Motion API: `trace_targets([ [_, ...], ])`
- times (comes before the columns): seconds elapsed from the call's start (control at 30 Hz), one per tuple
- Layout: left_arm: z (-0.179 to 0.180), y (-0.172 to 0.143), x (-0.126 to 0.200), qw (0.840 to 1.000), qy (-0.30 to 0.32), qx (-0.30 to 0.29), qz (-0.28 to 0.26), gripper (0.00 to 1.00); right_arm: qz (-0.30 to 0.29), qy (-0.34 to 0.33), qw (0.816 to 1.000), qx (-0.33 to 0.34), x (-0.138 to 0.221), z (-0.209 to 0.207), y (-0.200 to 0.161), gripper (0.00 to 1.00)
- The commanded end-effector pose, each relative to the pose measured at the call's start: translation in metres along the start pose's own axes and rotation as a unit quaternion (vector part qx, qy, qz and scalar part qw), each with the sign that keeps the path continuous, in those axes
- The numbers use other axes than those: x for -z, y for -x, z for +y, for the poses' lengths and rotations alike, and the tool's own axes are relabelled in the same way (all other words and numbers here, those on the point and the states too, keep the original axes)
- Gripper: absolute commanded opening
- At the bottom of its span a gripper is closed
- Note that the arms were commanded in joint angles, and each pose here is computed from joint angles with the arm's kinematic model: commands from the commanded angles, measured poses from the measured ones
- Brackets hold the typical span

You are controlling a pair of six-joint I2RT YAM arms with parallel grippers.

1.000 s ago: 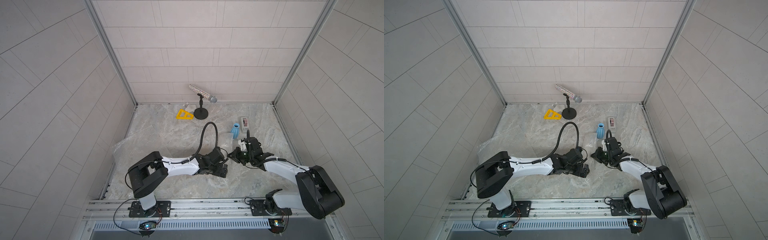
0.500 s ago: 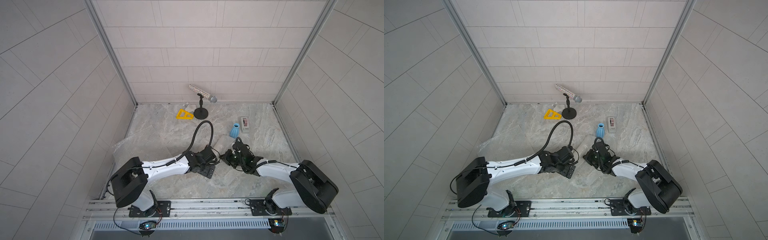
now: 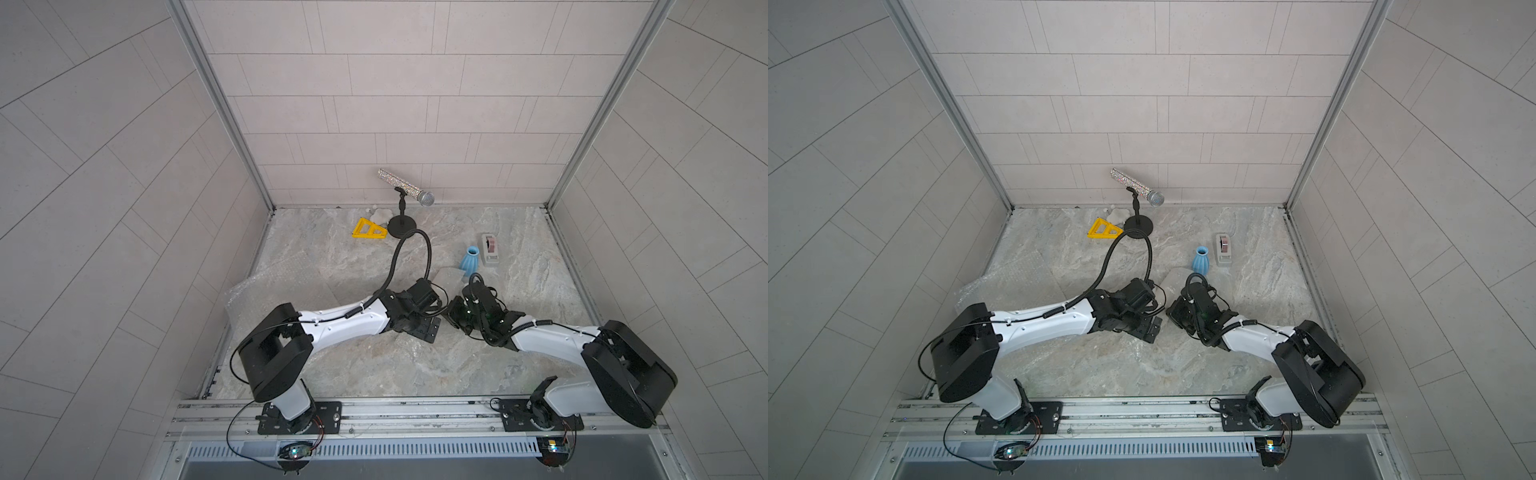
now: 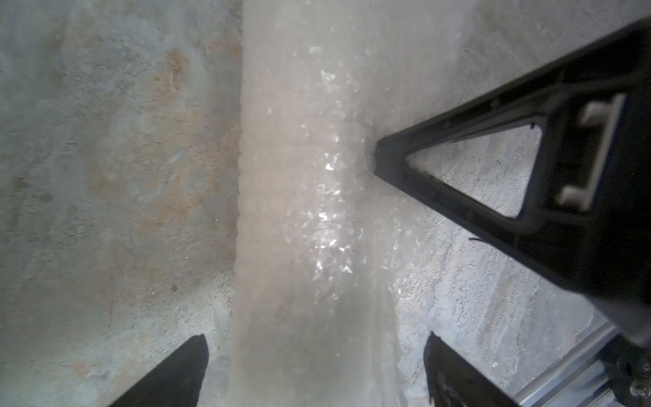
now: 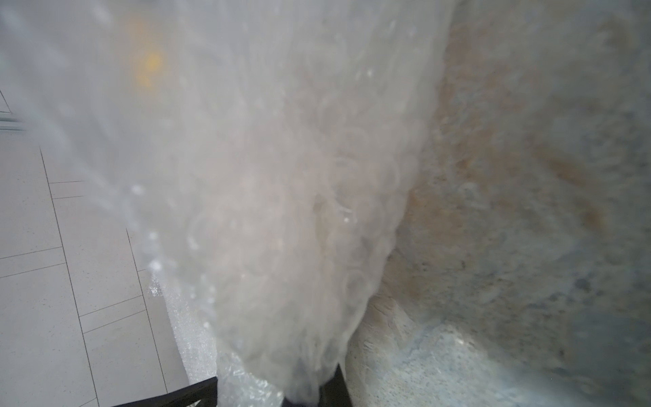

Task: Wrap vases in bubble wrap
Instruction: Wrap the vase in bubble wrap.

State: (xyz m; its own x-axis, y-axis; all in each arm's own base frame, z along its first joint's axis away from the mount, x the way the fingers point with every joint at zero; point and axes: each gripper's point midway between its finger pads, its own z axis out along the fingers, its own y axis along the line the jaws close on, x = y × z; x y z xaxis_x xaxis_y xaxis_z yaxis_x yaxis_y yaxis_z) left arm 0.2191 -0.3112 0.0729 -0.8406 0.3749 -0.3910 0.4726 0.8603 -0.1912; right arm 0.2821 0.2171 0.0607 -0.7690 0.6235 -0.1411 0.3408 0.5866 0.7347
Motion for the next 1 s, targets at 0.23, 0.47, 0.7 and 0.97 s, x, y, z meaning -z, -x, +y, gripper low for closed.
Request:
trace_targets([
  [0.23,0.024,-0.013,-0.018,1.0,0.0,0.01,0.016,1.0,-0.004,-0.005,1.0,-0.002,0.007,0.031,0.008,0.0],
  [0.47,0.029,-0.017,-0.009,0.999,-0.034,0.006,0.007,1.0,-0.008,-0.015,1.0,0.011,0.001,0.048,0.008,0.0],
  [0.7,0.026,0.001,0.0,0.998,-0.052,-0.003,-0.035,1.0,-0.009,-0.039,0.999,0.022,-0.007,0.046,0.011,0.0],
  [0.97,0.031,0.019,0.003,0.997,-0.028,-0.025,-0.064,0.85,-0.011,-0.055,0.998,0.021,-0.011,0.032,0.01,0.0],
])
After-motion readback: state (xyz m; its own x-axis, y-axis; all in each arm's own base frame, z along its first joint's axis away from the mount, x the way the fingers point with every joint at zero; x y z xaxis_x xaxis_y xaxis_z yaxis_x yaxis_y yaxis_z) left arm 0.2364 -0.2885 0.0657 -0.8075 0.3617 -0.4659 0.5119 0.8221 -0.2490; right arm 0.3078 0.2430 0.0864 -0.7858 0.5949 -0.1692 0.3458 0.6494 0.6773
